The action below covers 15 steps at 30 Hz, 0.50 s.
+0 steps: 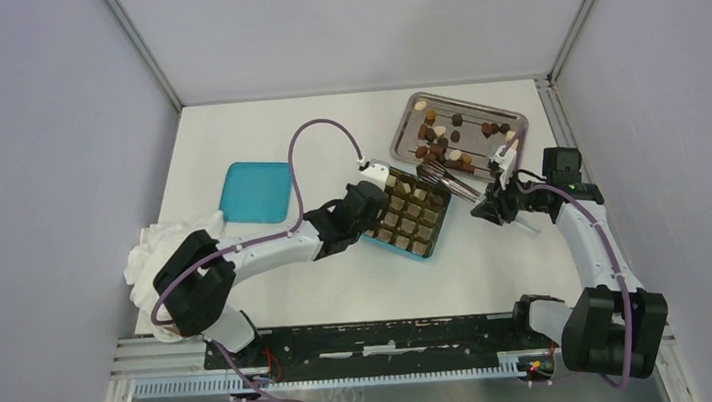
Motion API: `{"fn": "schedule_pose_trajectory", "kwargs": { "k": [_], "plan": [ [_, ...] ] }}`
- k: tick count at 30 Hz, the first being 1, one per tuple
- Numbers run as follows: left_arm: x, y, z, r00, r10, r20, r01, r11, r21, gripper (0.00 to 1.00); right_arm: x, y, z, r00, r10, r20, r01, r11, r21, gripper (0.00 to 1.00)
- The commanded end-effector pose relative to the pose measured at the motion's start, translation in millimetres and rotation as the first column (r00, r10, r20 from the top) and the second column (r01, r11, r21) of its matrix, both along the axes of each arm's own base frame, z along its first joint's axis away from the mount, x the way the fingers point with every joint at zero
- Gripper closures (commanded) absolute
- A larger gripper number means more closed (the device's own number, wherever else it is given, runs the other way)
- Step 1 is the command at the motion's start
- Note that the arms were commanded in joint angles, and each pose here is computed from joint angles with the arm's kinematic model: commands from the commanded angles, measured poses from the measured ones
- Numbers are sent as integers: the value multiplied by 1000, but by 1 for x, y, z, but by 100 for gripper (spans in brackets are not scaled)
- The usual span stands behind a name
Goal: Pack the chocolate
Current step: Adjust the packing box at the center of the board.
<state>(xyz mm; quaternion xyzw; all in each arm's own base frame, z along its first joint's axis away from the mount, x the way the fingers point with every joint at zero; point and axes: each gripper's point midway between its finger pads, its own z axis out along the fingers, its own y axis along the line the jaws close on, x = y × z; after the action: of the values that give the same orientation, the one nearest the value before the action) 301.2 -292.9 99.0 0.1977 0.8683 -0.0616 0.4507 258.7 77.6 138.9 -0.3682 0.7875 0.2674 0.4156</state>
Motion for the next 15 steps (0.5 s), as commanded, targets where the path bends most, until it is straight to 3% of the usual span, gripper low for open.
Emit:
{"fn": "schedule_pose_trajectory", "kwargs": {
  "k": [1, 8, 15],
  "plan": [
    [17, 8, 53, 968, 65, 241, -49, 996, -69, 98, 0, 11, 34, 992, 67, 102, -72, 997, 42, 100],
    [11, 13, 53, 967, 73, 246, -52, 995, -91, 98, -9, 16, 47, 984, 119, 135, -125, 991, 42, 100],
    [5, -19, 27, 997, 44, 57, -34, 987, -154, 98, -9, 9, 38, 986, 116, 122, -115, 993, -15, 100]
  ]
}}
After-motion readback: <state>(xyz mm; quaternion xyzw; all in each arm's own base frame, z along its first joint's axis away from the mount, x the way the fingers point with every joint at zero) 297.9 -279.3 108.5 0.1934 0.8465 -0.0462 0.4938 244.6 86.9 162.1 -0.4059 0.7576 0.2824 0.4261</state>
